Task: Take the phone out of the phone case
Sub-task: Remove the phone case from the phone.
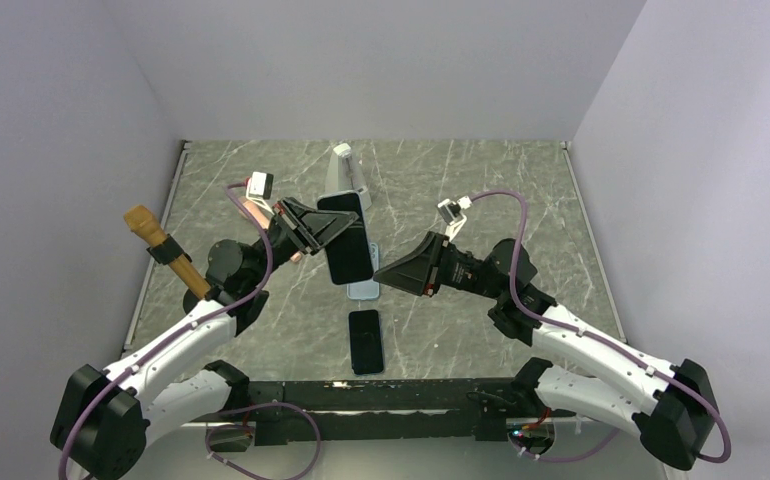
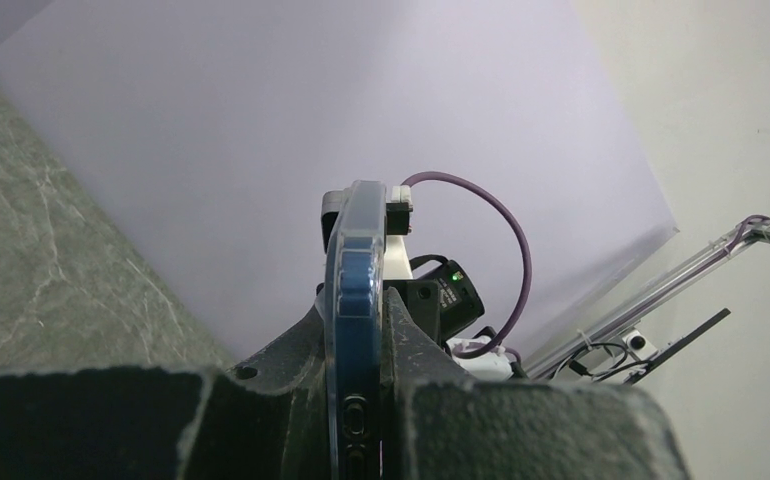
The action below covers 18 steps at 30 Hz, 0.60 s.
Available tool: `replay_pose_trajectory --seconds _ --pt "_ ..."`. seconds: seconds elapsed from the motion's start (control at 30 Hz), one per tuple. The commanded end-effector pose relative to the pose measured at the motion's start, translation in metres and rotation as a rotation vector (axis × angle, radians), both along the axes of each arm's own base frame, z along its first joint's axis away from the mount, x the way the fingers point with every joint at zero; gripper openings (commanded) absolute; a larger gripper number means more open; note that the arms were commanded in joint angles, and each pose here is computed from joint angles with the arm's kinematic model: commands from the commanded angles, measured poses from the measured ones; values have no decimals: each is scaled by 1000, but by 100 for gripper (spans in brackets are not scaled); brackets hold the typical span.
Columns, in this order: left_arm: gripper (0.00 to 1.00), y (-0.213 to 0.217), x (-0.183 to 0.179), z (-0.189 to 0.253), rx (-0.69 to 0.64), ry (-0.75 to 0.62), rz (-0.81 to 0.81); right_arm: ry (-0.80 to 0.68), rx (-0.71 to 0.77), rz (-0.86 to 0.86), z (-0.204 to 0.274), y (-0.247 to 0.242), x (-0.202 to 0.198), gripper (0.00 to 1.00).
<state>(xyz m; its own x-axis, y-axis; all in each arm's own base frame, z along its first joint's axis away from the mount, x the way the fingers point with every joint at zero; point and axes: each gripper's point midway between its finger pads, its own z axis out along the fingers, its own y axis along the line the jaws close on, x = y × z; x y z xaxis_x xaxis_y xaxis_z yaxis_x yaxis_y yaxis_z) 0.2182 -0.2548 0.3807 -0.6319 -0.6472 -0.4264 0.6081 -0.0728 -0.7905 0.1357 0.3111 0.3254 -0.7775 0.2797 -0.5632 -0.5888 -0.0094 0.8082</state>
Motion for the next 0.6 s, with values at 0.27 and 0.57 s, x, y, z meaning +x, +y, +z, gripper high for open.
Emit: replay_pose_trajectory --seconds 0.27,0.57 --pt "0 -4 -14 25 55 -174 13 -34 128 91 28 5 -11 36" --pt "0 -10 -20 22 154 -224 56 -16 160 121 26 14 -8 36"
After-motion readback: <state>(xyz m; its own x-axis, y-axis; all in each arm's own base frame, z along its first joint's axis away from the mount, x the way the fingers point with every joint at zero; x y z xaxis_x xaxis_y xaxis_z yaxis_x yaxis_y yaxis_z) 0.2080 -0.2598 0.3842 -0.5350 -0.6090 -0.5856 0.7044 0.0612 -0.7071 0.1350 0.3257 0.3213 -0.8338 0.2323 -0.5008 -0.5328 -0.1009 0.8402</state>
